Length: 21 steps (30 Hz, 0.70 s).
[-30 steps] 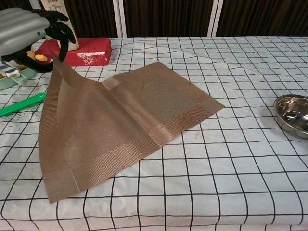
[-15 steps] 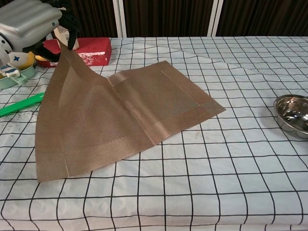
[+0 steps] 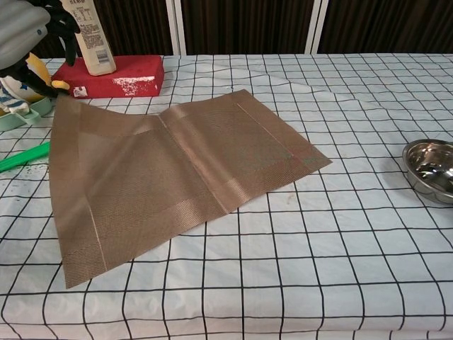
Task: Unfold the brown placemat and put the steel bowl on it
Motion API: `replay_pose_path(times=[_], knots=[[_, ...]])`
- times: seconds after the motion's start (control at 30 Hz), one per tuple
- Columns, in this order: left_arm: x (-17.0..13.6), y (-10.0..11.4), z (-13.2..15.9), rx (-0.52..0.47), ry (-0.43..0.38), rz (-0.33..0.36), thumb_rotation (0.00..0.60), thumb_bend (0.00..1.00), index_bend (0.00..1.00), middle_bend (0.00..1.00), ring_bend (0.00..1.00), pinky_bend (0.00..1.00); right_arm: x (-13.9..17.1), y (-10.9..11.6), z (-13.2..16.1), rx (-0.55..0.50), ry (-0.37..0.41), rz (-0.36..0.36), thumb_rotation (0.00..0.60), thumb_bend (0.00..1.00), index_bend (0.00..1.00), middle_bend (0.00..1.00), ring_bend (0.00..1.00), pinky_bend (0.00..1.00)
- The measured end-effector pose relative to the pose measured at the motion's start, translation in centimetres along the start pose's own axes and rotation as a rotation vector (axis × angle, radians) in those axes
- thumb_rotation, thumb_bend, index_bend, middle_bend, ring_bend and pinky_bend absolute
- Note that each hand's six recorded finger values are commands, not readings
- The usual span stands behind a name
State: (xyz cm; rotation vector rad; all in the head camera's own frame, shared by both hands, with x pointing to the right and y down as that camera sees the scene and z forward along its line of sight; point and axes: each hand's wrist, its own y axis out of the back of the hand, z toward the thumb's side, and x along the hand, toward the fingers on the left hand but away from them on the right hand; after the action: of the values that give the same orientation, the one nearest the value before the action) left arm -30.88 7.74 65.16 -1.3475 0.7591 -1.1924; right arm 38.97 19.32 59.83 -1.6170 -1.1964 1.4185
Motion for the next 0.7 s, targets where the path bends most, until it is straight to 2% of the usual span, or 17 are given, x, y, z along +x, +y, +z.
replay_pose_path(times=[0.1,0.2,0.4,0.53,0.7], knots=[[-0.7,0.3,-0.5,-0.036,0.020,-0.003,0.600,0.01,0.22,0.12,0.04,0.01,0.0,0.0,0.0,-0.002,-0.001,0.000,0.600,0.17,0.17,0.05,0.04,0.16],[-1.8,0.7,-1.3,-0.092,0.049,-0.004,0.600,0.01,0.21,0.12,0.04,0.01,0.0,0.1,0.0,-0.003,0.000,-0.001,0.600,0.16,0.17,0.05,0.04,0.16],[-4.7,1.9,-3.8,-0.172,0.142,0.022,0.600,0.01,0.17,0.09,0.02,0.01,-0.1,0.3,0.2,-0.007,0.004,-0.005,0.600,0.10,0.17,0.05,0.04,0.16],[-7.4,3.2,-5.6,-0.223,0.209,0.047,0.600,0.01,0.13,0.07,0.01,0.01,-0.2,0.6,0.8,-0.015,0.016,-0.009,0.600,0.09,0.17,0.05,0.04,0.16],[-10.5,5.1,-6.9,-0.253,0.240,0.070,0.600,0.01,0.12,0.06,0.01,0.01,-0.5,1.0,1.7,-0.006,0.038,-0.016,0.600,0.05,0.17,0.05,0.04,0.16]])
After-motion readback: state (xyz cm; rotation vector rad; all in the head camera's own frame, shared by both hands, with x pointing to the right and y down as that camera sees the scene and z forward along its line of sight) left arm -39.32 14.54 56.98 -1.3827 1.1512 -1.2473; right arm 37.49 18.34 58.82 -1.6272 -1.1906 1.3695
